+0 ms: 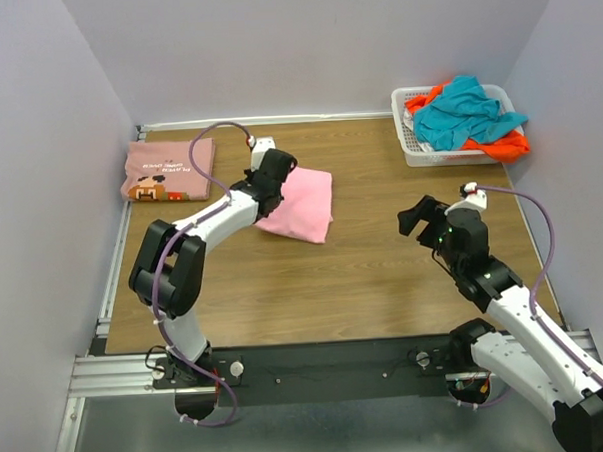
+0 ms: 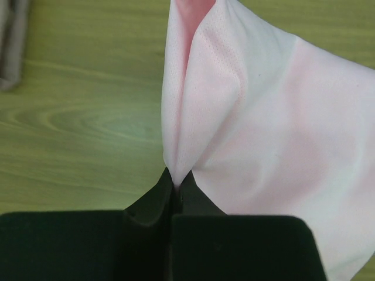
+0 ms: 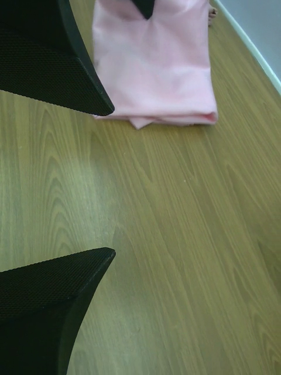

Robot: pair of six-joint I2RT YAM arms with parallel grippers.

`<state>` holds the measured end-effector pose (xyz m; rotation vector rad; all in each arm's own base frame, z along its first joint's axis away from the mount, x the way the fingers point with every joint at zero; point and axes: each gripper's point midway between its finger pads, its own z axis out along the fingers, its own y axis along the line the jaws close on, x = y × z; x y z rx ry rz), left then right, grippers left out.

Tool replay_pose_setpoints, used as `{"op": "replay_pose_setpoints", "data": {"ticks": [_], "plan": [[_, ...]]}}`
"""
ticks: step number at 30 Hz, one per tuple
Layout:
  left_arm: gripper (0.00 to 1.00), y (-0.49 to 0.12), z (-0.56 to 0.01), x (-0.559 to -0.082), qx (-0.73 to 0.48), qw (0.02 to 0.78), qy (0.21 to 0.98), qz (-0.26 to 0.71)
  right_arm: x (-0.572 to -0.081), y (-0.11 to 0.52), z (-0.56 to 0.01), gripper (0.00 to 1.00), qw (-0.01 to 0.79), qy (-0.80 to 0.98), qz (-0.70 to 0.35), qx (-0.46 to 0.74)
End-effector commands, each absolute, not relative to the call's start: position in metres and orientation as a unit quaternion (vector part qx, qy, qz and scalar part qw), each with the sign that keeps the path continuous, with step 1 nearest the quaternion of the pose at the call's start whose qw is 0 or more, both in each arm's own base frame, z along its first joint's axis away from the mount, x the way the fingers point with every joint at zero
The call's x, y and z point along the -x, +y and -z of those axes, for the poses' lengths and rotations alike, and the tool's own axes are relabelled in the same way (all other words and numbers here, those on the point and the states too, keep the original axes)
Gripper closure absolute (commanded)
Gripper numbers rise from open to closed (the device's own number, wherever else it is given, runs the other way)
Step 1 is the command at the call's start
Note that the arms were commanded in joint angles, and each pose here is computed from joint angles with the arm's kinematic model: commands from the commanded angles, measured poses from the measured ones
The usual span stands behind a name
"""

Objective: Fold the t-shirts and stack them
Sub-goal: Neatly place the folded tshirt to the corner

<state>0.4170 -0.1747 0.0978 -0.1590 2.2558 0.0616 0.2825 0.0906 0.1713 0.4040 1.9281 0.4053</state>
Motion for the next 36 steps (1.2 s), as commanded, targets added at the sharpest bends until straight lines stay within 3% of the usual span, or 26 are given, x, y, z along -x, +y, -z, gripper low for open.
{"op": "replay_pose_setpoints", "data": {"ticks": [1, 5, 13, 26, 36], "plan": [[1.00, -0.126, -0.129, -0.451, 0.044, 0.471, 0.870, -0.138, -0.280, 0.073, -0.166, 0.00, 0.547, 0.809, -0.127, -0.176], [1.00, -0.080, -0.144, -0.477, 0.059, 0.481, 0.847, -0.218, -0.280, 0.069, -0.164, 0.00, 0.549, 0.808, -0.117, -0.177], [1.00, -0.033, -0.180, -0.510, 0.019, 0.517, 0.814, -0.265, -0.281, 0.065, -0.156, 0.00, 0.542, 0.817, -0.096, -0.173], [1.00, 0.039, -0.239, -0.543, -0.057, 0.536, 0.784, -0.308, -0.284, 0.061, -0.141, 0.00, 0.526, 0.831, -0.064, -0.168], [1.00, 0.054, -0.255, -0.552, -0.098, 0.519, 0.784, -0.325, -0.285, 0.059, -0.136, 0.00, 0.520, 0.835, -0.058, -0.171]]}}
